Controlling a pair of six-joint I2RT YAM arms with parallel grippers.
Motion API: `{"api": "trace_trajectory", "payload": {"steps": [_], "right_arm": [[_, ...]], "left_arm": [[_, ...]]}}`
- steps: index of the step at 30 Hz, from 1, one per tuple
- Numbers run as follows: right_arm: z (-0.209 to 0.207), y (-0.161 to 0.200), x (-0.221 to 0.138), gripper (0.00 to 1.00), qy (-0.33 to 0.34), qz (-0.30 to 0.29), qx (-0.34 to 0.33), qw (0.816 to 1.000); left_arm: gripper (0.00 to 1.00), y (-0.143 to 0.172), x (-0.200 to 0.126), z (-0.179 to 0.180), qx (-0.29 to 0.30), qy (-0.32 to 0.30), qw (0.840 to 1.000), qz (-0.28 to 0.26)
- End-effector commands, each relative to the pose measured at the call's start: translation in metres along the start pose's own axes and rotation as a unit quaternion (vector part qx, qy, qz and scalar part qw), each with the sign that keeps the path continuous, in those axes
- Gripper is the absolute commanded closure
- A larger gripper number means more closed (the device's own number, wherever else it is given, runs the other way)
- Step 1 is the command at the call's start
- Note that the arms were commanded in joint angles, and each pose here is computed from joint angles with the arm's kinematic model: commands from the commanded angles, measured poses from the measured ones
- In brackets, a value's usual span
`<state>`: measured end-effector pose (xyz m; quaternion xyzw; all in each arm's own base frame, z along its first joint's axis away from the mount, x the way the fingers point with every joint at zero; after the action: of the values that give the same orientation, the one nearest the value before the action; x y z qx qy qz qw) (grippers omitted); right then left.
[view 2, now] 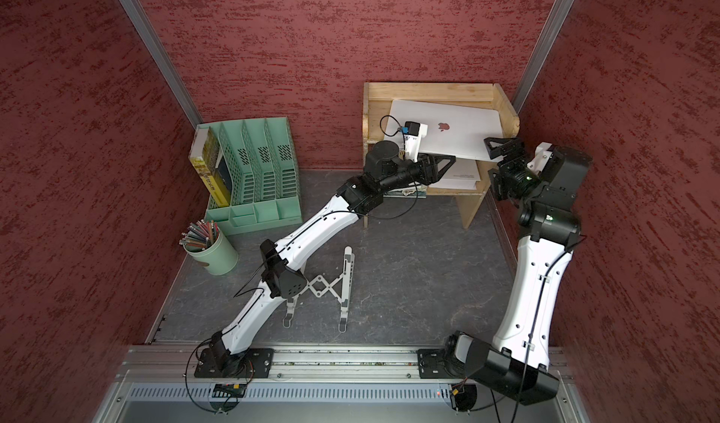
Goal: Close the laptop lid and set it aside
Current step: Place the laptop on the shelf.
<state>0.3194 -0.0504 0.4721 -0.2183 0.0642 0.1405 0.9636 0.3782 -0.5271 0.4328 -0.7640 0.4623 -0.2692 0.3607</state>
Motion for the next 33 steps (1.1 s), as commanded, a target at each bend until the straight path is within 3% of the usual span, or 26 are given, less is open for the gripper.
{"api": "trace_trajectory", "payload": {"steps": [1,11,13,16,19,22,28,30,33], "right_arm": [[0.015,0.001,-0.010,0.02,-0.013,-0.008,-0.028,0.999],[0.015,-0.010,0.014,0.18,-0.041,0.015,-0.006,0.999],[0.015,-0.014,0.020,0.32,-0.044,0.018,-0.002,0.999],[0.015,-0.021,0.030,0.70,-0.052,0.020,0.006,0.998],[0.014,-0.026,0.037,0.89,-0.053,0.024,0.011,0.998],[0.014,-0.030,0.044,0.94,-0.053,0.027,0.013,0.998],[0.010,-0.036,0.059,0.95,-0.052,0.035,0.020,0.998],[0.003,-0.036,0.064,0.92,-0.047,0.040,0.027,0.998],[-0.005,-0.031,0.068,0.78,-0.049,0.051,0.035,0.997]], "left_arm": [[0.44,-0.039,-0.008,0.017,0.004,-0.018,0.998,-0.067],[0.44,-0.028,-0.009,0.007,0.025,-0.015,0.999,-0.038],[0.44,-0.026,-0.009,0.006,0.026,-0.013,0.999,-0.033],[0.43,-0.021,-0.010,0.003,0.032,-0.014,0.999,-0.024],[0.42,-0.017,-0.010,0.003,0.035,-0.016,0.999,-0.016],[0.42,-0.015,-0.011,-0.001,0.037,-0.013,0.999,-0.010],[0.41,0.002,-0.015,-0.028,0.068,-0.003,0.998,0.014],[0.39,0.010,-0.018,-0.036,0.072,-0.003,0.997,0.024],[0.38,0.017,-0.026,-0.051,0.081,-0.002,0.996,0.026]]}}
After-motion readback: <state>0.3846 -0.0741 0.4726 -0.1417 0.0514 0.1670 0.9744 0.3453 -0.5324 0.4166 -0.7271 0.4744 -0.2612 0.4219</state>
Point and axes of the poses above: each gripper's point midway between its finger pads, its own x axis out along the fingers, its own z axis along the line the jaws close on, y = z × x, the point moved 3 cm from there along -x, back along the fingers, and after that the axes turned 4 degrees about -x, right-handed, at the moved point
